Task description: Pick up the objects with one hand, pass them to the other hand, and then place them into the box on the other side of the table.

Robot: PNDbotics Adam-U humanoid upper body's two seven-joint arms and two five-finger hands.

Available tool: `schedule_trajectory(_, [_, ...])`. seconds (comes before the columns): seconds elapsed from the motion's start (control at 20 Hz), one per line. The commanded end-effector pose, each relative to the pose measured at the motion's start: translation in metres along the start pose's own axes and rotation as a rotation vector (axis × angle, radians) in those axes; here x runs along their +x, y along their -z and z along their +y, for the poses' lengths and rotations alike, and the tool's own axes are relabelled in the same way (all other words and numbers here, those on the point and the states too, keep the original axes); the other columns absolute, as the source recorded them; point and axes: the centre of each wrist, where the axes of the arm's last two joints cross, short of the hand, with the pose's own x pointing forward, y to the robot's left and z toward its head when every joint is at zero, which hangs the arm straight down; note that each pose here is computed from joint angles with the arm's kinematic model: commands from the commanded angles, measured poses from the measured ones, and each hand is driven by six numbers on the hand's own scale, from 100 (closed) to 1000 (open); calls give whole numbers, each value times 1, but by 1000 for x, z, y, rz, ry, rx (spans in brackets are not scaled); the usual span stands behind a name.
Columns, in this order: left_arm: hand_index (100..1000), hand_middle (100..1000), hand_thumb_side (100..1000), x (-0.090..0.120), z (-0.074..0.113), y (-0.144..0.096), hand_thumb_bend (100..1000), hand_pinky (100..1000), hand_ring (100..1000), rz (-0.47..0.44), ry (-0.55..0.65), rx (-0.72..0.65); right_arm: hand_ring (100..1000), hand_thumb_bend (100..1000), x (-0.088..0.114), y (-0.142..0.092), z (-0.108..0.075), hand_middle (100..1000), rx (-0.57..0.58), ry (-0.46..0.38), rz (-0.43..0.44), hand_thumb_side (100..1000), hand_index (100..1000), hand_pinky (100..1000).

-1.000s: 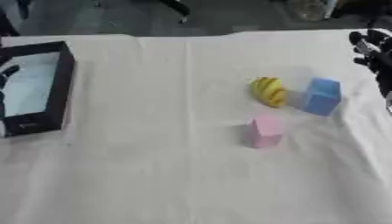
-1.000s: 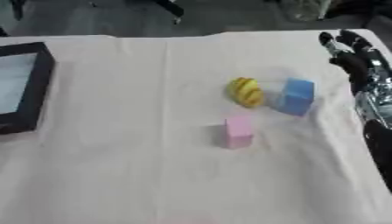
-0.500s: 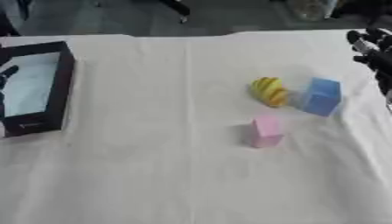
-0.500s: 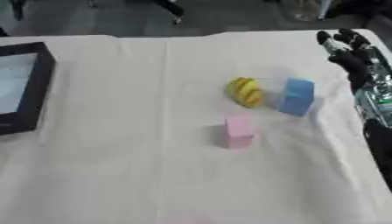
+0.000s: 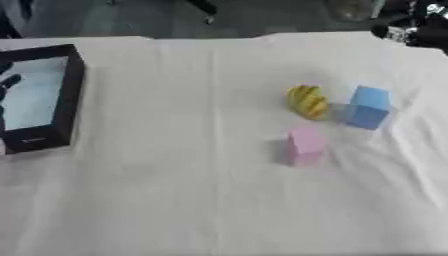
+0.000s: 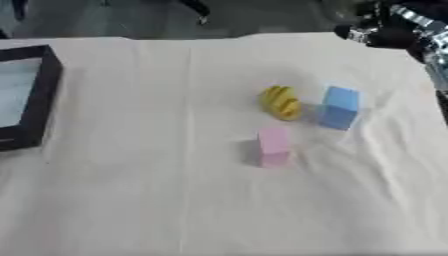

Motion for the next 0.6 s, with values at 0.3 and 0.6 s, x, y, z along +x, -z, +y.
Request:
schedule_trajectory(0.3, [889, 878, 609, 16, 13, 6, 647, 836, 862, -40, 34, 13, 936, 497, 26, 1, -39, 949, 204, -258, 60, 481, 944, 913])
schedule_trajectory(0.6, [890, 878, 609, 17, 15, 6, 645, 836, 862, -41, 41, 16, 942, 583, 36, 0, -44, 947, 303, -390, 73, 398, 938, 917])
